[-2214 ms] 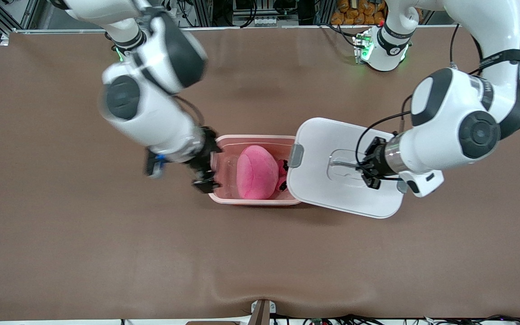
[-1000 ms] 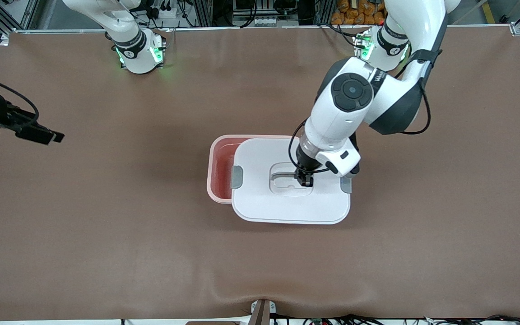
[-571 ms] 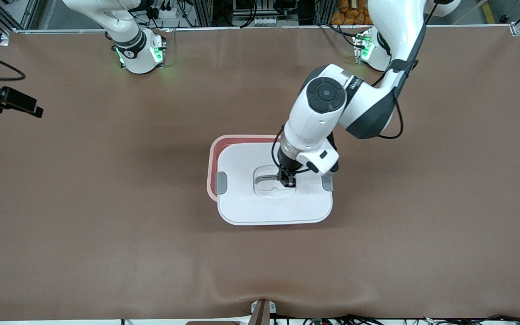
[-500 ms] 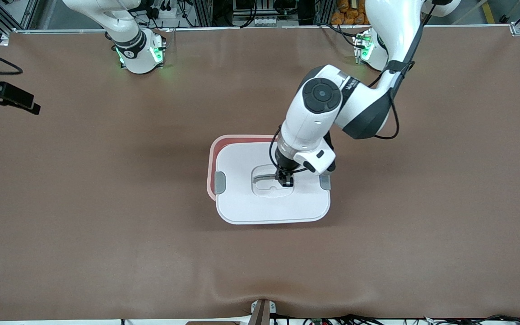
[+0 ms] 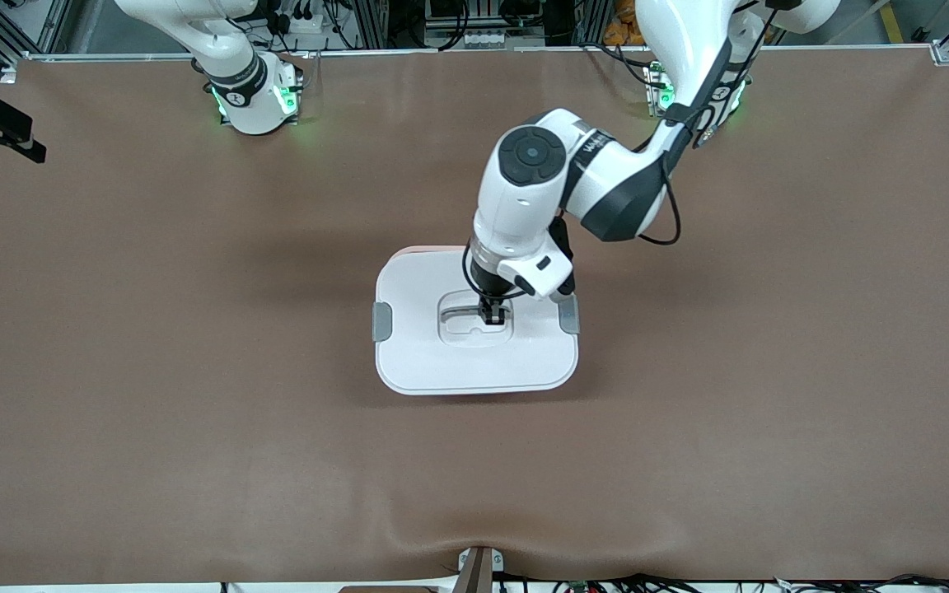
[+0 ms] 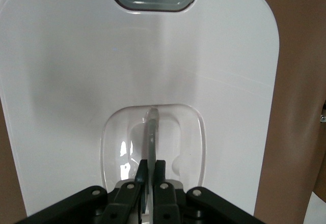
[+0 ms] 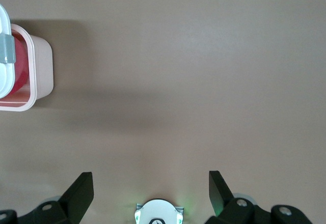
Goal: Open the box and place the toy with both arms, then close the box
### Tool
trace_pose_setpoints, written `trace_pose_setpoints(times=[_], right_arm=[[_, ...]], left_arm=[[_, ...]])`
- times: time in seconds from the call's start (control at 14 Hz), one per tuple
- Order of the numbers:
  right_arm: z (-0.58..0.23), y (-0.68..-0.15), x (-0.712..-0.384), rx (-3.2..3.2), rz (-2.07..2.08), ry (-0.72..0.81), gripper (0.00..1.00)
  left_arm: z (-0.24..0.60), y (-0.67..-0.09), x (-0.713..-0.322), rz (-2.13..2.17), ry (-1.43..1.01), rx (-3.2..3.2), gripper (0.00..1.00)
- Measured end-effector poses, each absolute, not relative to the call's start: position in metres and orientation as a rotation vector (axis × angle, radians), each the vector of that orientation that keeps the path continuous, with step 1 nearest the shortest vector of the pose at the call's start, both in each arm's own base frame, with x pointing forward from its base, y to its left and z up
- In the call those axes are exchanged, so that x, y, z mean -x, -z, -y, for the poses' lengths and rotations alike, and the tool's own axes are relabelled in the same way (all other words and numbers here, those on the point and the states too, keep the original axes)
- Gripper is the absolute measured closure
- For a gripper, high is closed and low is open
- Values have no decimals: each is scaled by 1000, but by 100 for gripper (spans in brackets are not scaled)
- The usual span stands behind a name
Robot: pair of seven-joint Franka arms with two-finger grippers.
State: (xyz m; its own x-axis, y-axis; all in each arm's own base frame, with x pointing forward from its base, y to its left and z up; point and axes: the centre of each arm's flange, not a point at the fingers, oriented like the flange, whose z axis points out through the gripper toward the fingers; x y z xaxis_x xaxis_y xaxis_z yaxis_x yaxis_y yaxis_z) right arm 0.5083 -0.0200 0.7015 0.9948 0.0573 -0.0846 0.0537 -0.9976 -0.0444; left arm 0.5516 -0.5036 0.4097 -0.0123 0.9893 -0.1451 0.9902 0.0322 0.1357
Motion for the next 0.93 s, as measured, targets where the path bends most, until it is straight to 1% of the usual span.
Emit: trace_pose_setpoints(times=[0.14,0.57,0.71,0.93], right_arm=[[24,-700,-503,3094,76,-134,0],[30,-695,-505,3097,-21,-132,0],[25,-692,-507,3099,-77,-131,0],[25,-679,-517,3101,-107,-86,0]], left_arm=[[509,-407,-547,-2089,-15,-2076,93],[521,-403,-535,-2046,-74,-2128,93],[521,-399,-535,-2046,-75,-2137,93],[520,-390,-533,-2043,-77,-2165,93]])
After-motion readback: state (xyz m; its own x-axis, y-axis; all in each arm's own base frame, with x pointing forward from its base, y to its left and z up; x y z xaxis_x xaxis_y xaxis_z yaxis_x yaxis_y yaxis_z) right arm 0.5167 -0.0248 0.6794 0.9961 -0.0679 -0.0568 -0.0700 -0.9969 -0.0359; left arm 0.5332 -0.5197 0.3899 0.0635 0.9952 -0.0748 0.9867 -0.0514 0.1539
